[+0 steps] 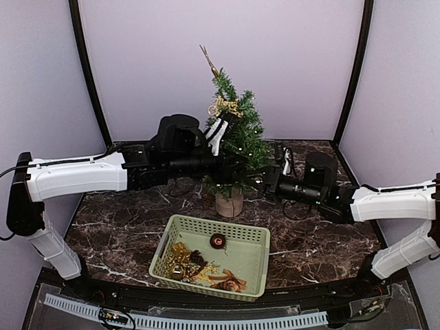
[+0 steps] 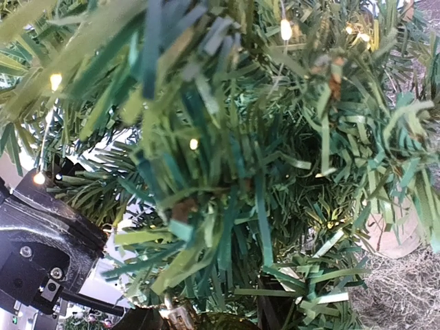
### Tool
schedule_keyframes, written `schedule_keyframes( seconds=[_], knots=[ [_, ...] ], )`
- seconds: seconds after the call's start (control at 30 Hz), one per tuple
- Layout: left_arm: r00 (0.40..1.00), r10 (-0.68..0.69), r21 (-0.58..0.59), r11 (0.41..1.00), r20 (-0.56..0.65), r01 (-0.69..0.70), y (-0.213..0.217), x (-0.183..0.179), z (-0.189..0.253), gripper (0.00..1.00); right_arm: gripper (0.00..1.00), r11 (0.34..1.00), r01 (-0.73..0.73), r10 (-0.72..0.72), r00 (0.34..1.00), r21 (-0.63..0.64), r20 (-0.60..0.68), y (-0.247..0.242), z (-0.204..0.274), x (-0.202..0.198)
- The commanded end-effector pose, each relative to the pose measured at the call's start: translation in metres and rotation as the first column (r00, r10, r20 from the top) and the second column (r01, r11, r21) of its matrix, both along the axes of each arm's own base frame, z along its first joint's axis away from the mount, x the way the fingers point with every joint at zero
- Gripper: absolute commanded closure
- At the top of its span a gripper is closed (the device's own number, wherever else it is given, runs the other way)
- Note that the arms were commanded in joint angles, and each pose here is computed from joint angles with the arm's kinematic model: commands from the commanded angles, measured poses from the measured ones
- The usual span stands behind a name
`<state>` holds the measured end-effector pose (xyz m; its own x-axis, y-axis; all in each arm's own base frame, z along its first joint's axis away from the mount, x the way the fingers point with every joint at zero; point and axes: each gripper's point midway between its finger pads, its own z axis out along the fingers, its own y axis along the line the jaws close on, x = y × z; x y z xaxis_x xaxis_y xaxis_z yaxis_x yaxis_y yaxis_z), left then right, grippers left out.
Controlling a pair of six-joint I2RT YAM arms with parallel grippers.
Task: Decorate the small christmas tree
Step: Hang the ornament ball on the branch.
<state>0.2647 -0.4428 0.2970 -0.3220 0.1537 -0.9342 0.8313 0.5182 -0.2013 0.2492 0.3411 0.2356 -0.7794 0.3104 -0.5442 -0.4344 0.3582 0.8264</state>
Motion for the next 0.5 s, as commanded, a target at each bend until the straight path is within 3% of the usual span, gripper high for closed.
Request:
schedule_keyframes(
  seconds=[0.0, 0.47],
  knots=[
    [0.999, 0.007, -0.006, 1.0, 0.038, -0.007, -0.005, 0.004, 0.012, 1.0, 0.61, 0.999, 0.029, -0.029, 0.999, 0.018, 0.031, -0.007, 0.007, 0.004],
    [0.997, 0.056, 0.043, 0.997, 0.045, -0.058, -0.006, 0.015, -0.004, 1.0, 0.61, 0.999, 0.042, -0.042, 0.999, 0.031, 0.004, -0.006, -0.003, 0.008]
  ],
)
